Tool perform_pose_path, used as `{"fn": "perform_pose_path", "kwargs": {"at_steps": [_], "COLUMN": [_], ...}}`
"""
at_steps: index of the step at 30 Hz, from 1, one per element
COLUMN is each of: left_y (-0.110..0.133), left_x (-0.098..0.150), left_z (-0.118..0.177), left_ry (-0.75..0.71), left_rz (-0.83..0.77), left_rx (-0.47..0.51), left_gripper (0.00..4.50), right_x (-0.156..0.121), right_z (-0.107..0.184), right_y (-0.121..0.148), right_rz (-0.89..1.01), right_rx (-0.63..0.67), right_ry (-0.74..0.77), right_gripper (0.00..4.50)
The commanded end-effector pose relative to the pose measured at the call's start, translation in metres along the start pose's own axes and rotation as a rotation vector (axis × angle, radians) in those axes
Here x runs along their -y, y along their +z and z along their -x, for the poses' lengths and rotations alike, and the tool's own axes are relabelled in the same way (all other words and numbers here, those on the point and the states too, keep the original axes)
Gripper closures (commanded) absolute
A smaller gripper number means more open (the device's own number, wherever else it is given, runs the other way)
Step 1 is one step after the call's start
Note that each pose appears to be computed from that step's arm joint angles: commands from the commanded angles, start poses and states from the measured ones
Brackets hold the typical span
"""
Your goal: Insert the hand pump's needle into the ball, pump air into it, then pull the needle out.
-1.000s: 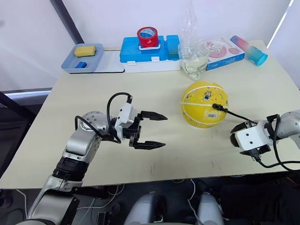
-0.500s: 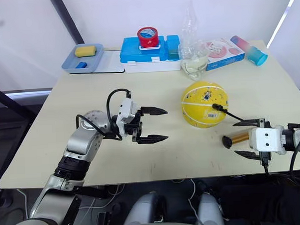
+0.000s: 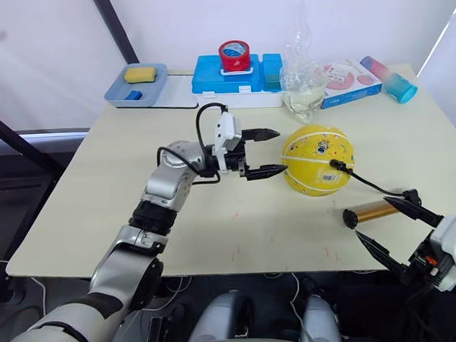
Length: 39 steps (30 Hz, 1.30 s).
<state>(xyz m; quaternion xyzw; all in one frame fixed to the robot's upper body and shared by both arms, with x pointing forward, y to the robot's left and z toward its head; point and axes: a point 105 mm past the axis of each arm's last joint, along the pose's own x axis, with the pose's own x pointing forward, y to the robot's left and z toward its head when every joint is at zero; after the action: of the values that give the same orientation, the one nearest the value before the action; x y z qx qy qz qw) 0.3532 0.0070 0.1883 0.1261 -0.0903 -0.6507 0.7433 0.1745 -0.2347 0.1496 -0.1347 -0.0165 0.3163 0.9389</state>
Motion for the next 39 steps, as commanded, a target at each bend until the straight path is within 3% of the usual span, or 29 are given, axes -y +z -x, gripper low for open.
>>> {"fn": "perform_pose_path", "kwargs": {"at_steps": [1, 14, 26, 39], "left_y": [0.013, 0.024, -0.027, -0.056], "left_x": [-0.011, -0.03, -0.018, -0.012], "left_z": [-0.023, -0.079, -0.091, -0.087], "left_ry": [0.017, 0.093, 0.106, 0.133], "left_rz": [-0.05, -0.009, 0.061, 0.078], "left_rx": [0.02, 0.002, -0.233, -0.337], "left_gripper": [0.0, 0.0, 0.0, 0.0], "right_x": [0.0, 0.003, 0.012, 0.042], "right_z": [0.014, 0.013, -0.025, -0.078], "right_y": [0.011, 0.016, 0.023, 0.01], "right_rz": [0.002, -0.001, 0.023, 0.106], "right_rx": [0.026, 0.041, 0.061, -0.148], "right_ry": [-0.056, -0.106, -0.097, -0.119], "right_gripper": [0.06, 0.06, 0.06, 0.06]}}
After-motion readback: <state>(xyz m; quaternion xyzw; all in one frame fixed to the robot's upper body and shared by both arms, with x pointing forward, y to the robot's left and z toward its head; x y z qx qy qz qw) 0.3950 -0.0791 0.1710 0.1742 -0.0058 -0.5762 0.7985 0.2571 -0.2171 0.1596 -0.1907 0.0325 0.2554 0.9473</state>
